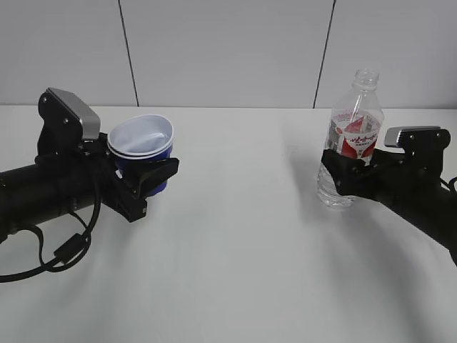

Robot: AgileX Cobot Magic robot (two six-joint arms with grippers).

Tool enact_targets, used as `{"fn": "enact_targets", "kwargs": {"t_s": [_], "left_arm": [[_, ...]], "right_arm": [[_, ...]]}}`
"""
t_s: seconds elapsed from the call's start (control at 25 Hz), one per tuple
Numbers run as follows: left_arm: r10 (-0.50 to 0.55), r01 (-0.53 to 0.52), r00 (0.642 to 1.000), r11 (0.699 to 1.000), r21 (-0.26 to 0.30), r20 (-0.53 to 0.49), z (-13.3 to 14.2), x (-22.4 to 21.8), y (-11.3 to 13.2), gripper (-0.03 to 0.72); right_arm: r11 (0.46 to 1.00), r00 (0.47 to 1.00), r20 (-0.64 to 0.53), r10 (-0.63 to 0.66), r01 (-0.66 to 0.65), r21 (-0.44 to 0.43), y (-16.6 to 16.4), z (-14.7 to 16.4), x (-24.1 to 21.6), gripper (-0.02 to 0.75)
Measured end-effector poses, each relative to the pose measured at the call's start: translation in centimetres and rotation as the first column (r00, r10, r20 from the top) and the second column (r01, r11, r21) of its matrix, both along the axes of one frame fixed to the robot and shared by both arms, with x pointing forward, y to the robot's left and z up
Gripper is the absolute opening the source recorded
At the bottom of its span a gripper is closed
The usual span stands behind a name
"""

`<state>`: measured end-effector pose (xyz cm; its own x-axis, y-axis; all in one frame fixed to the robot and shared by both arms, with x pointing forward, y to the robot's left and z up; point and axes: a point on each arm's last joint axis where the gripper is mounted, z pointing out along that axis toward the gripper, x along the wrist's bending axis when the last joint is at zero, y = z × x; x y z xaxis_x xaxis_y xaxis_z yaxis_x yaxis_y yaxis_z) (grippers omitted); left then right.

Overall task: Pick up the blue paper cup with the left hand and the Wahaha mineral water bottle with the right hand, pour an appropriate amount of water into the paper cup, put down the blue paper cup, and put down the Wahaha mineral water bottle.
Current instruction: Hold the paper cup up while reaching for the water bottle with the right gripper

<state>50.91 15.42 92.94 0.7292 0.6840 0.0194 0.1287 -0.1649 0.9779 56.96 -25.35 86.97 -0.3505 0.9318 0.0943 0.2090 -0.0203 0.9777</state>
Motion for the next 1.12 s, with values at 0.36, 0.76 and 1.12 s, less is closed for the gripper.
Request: {"fn": "enact_targets", "kwargs": {"t_s": [0.36, 0.76, 1.12], "left_arm": [[0.0, 0.0, 1.0, 1.0, 0.001, 0.001, 0.0, 0.0, 0.0, 0.414], [0.0, 0.0, 1.0, 1.0, 0.001, 0.001, 0.0, 0.0, 0.0, 0.413], [0.002, -0.002, 1.0, 1.0, 0.003, -0.001, -0.03, 0.01, 0.02, 0.413]], "right_arm": [[1.0, 1.0, -0.001, -0.001, 0.001, 0.004, 0.01, -0.15, 0.2, 0.636], [1.0, 1.0, 0.001, 0.013, -0.013, -0.002, 0.11, -0.13, 0.19, 0.643], [0.997, 0.999, 0.026, -0.028, 0.03, -0.065, -0.34, -0.14, 0.37, 0.664]]}}
